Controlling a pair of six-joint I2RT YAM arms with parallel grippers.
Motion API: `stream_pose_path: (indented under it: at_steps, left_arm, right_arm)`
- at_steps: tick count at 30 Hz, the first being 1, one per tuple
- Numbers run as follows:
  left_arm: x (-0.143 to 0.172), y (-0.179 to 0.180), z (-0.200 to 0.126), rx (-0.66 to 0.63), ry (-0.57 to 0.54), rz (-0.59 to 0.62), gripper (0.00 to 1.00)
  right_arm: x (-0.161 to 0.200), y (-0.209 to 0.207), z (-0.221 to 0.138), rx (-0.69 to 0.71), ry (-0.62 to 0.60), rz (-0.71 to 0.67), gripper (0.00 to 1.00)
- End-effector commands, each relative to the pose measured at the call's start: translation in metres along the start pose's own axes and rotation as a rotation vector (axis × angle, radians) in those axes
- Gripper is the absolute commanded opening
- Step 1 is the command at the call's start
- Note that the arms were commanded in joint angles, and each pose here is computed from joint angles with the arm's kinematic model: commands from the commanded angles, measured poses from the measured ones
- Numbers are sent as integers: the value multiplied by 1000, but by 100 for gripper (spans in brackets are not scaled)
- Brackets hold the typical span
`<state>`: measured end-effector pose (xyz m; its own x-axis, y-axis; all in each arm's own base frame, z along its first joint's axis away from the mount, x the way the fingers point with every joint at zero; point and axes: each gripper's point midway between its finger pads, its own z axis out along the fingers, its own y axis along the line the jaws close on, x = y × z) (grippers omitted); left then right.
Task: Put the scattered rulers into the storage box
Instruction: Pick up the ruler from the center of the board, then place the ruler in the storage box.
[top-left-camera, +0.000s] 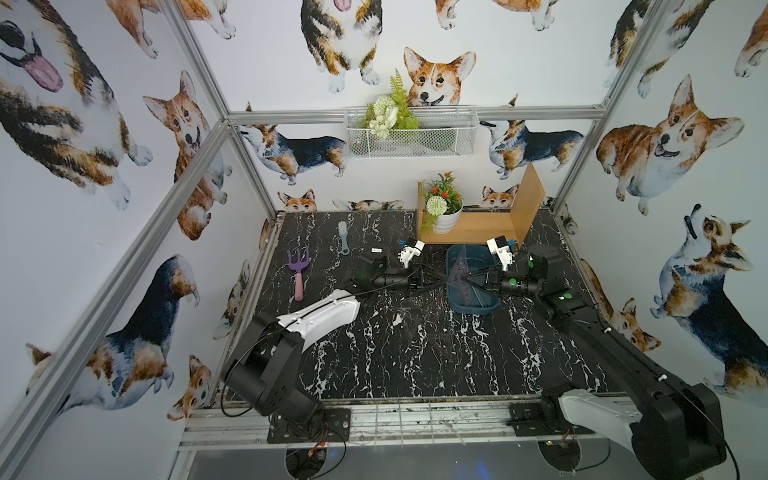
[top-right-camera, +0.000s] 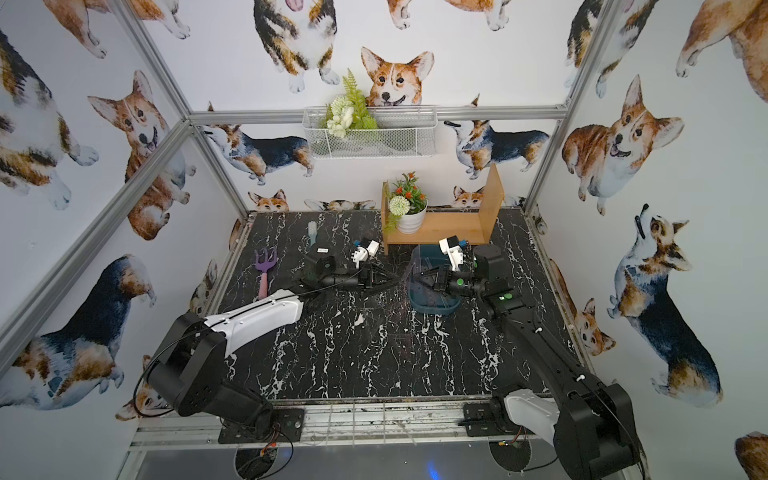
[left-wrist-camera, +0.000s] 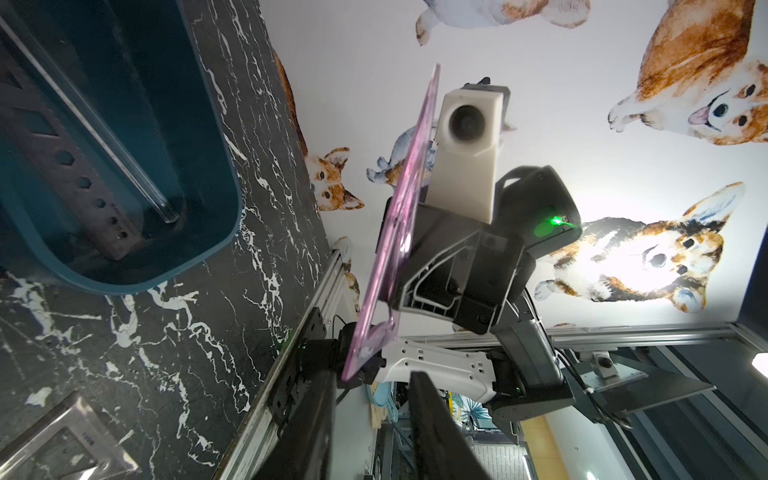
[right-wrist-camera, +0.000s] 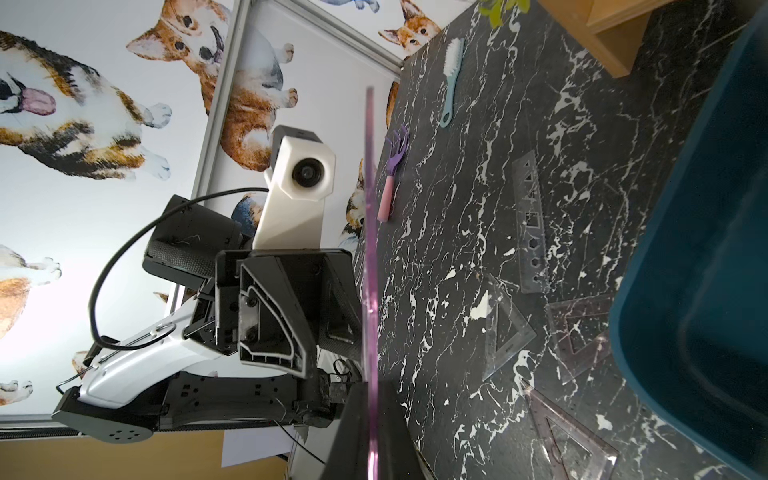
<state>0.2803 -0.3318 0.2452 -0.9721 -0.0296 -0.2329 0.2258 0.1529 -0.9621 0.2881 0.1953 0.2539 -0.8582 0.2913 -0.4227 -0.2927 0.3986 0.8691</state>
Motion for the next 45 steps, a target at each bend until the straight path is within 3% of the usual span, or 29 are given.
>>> stream_pose_path:
  at_steps: [1,9,16,26,45]
  left_arm:
    - [2,15,-7,-111,-14,35,36]
    - [5,42,-30,-361,-48,88,35]
    - [12,62,-47,-504,-47,103,34]
    - [28,83,-66,-605,-69,92,33]
    - [46,103,-73,-626,-63,58,32]
  right_arm:
    - [-8,-2,-5,15,-10,-39,0]
    - [-22,-50,-5,214,-21,-48,0]
    - [-28,-91,-1,366,-2,-68,0]
    - [-18,-140,10,478,96,-49,0]
    - [-4,-186,42,613,252,-47,0]
